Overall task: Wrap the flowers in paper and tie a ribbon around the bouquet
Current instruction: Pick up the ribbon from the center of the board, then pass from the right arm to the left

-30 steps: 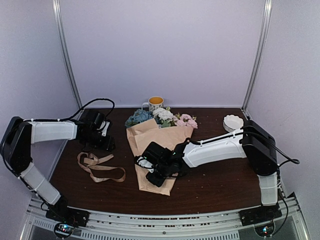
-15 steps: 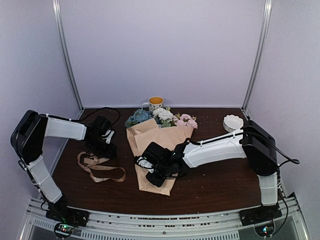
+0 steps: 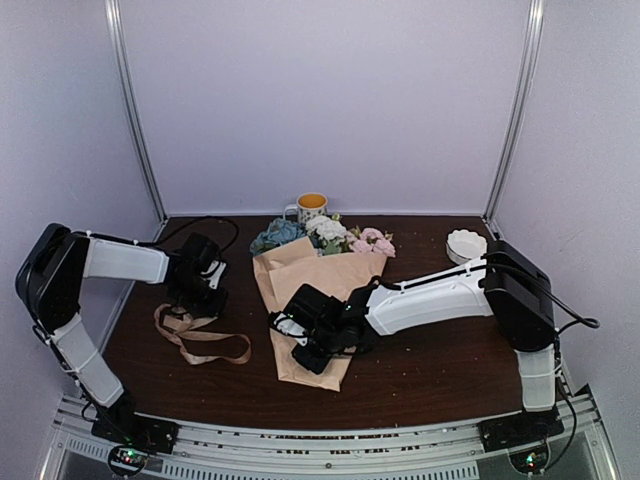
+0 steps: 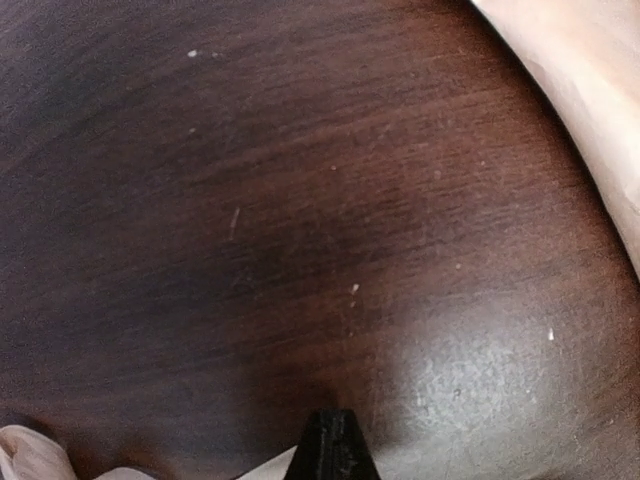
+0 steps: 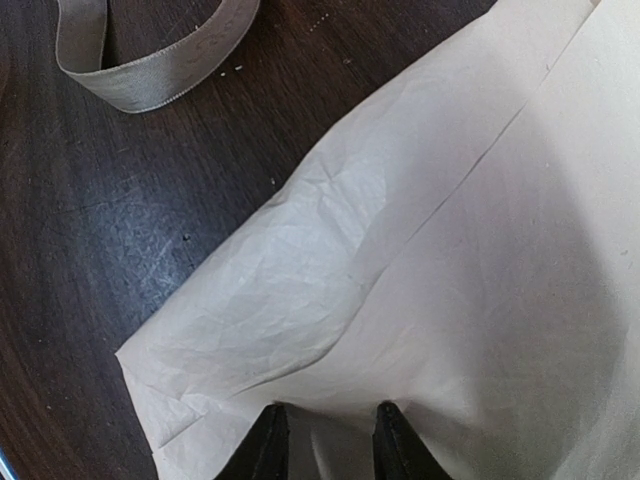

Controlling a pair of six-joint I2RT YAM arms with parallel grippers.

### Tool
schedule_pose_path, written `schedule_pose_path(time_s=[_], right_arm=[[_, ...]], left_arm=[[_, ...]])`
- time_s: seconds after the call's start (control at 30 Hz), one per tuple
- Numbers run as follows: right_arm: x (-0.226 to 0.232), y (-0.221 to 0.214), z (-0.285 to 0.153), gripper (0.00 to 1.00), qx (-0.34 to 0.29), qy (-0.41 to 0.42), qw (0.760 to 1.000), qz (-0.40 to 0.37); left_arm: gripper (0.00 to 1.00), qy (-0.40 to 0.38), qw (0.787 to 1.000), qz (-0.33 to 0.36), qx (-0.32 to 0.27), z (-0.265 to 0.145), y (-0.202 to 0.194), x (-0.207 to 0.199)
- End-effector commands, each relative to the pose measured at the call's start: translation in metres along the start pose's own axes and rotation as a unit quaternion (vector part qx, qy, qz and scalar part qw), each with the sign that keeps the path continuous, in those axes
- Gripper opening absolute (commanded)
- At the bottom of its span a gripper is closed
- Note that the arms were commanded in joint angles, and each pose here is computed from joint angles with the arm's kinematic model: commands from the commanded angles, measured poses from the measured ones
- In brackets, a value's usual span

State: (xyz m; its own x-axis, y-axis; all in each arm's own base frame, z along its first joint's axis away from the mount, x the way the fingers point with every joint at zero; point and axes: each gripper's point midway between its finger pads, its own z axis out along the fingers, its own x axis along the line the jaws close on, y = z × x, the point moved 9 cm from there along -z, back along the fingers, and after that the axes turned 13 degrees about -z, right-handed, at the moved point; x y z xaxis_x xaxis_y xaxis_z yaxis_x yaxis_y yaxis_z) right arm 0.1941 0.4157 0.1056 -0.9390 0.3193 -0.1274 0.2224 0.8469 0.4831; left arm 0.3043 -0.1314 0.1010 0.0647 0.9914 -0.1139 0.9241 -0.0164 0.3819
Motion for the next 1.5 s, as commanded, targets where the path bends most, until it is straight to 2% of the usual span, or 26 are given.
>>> schedule_pose_path(time_s=[0.0, 0.17, 0.27, 0.33, 0.4, 0.43, 0.47, 0.53, 0.6, 0.67, 0.8, 0.87, 1.0, 1.23, 1.47], right_arm=[[0.008, -0.034, 0.021, 0.3, 0.074, 0.014, 0.997, 0.001], [0.009, -0.034, 0.023, 0.3, 0.075, 0.016, 0.997, 0.003], [0.01, -0.036, 0.024, 0.3, 0.076, 0.019, 0.997, 0.005], [0.01, -0.037, 0.027, 0.3, 0.077, 0.021, 0.997, 0.006], [0.011, -0.038, 0.027, 0.3, 0.08, 0.02, 0.997, 0.005], [0.011, -0.038, 0.028, 0.3, 0.081, 0.02, 0.997, 0.005], [0.01, -0.038, 0.027, 0.3, 0.081, 0.018, 0.997, 0.006], [0.01, -0.038, 0.028, 0.3, 0.081, 0.016, 0.997, 0.007], [0.01, -0.038, 0.029, 0.3, 0.079, 0.016, 0.997, 0.009], [0.011, -0.037, 0.03, 0.3, 0.078, 0.017, 0.997, 0.012], [0.012, -0.037, 0.031, 0.3, 0.08, 0.021, 0.996, 0.014], [0.012, -0.039, 0.031, 0.3, 0.083, 0.022, 0.996, 0.013], [0.013, -0.041, 0.033, 0.3, 0.088, 0.022, 0.996, 0.012], [0.013, -0.039, 0.031, 0.3, 0.085, 0.021, 0.996, 0.012], [0.015, -0.041, 0.032, 0.3, 0.09, 0.024, 0.996, 0.009]], left_arm=[[0.0, 0.011, 0.998, -0.006, -0.069, -0.035, 0.02, -0.001], [0.0, 0.049, 0.977, -0.009, -0.208, -0.112, 0.075, 0.004], [0.0, 0.08, 0.952, -0.024, -0.294, -0.187, 0.121, 0.026], [0.0, 0.107, 0.922, -0.036, -0.369, -0.256, 0.145, 0.038], [0.0, 0.131, 0.88, -0.035, -0.455, -0.333, 0.156, 0.04], [0.0, 0.129, 0.85, -0.029, -0.51, -0.384, 0.157, 0.038], [0.0, 0.121, 0.829, -0.023, -0.546, -0.419, 0.155, 0.037], [0.0, 0.089, 0.8, -0.001, -0.594, -0.467, 0.148, 0.03], [0.0, 0.049, 0.791, 0.03, -0.609, -0.481, 0.143, 0.019], [0.0, 0.02, 0.807, 0.059, -0.587, -0.463, 0.143, 0.007], [0.0, -0.05, 0.855, 0.101, -0.506, -0.393, 0.14, -0.015], [0.0, -0.083, 0.869, 0.112, -0.475, -0.362, 0.132, -0.024], [0.0, -0.139, 0.888, 0.12, -0.421, -0.311, 0.113, -0.042], [0.0, -0.22, 0.93, 0.119, -0.269, -0.215, 0.066, -0.065], [0.0, -0.236, 0.958, 0.089, -0.133, -0.123, 0.011, -0.075]])
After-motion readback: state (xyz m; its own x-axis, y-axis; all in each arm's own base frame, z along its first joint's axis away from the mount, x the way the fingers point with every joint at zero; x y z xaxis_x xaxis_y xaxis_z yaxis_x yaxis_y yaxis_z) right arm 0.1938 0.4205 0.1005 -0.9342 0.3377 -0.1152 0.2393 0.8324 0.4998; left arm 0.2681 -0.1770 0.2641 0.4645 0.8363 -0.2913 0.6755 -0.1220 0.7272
